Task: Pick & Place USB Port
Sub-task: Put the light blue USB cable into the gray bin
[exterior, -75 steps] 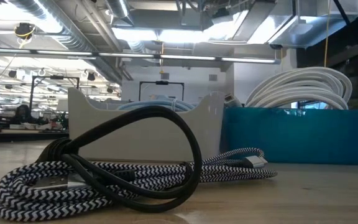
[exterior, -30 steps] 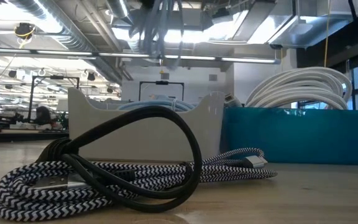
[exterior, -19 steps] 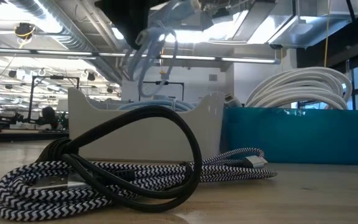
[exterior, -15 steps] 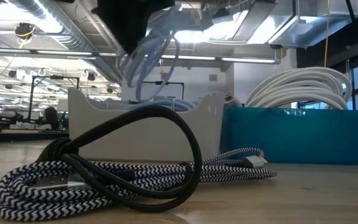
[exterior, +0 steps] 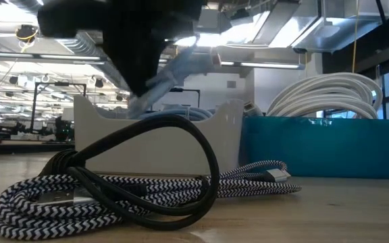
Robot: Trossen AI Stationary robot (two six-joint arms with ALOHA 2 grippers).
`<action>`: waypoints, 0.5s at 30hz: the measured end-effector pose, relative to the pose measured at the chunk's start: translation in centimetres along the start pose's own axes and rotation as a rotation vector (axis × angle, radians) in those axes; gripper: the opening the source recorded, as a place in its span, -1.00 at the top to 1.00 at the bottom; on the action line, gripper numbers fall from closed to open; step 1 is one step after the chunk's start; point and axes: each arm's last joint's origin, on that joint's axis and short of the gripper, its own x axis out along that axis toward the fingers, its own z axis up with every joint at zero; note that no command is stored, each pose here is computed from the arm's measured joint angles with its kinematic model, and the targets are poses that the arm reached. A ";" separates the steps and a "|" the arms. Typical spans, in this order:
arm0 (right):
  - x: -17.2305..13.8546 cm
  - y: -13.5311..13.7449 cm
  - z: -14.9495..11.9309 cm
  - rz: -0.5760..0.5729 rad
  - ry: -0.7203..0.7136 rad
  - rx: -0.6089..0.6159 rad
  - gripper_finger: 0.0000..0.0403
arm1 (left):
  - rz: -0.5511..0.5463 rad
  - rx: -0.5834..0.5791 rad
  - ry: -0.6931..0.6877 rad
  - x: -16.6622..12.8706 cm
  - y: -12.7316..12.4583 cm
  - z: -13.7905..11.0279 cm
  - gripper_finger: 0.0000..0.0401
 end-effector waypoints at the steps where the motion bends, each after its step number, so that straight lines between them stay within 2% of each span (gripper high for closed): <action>1: 0.0 0.0 0.0 0.009 0.007 0.000 0.14 | -0.004 0.009 0.012 0.4 -0.2 0.2 0.86; 7: -0.1 0.1 -0.1 0.022 0.015 0.016 0.14 | 0.044 0.040 0.058 2.1 -0.3 0.7 0.80; 15: -0.1 0.1 -0.1 0.022 0.015 0.019 0.14 | 0.059 0.010 0.068 2.3 0.1 0.6 0.16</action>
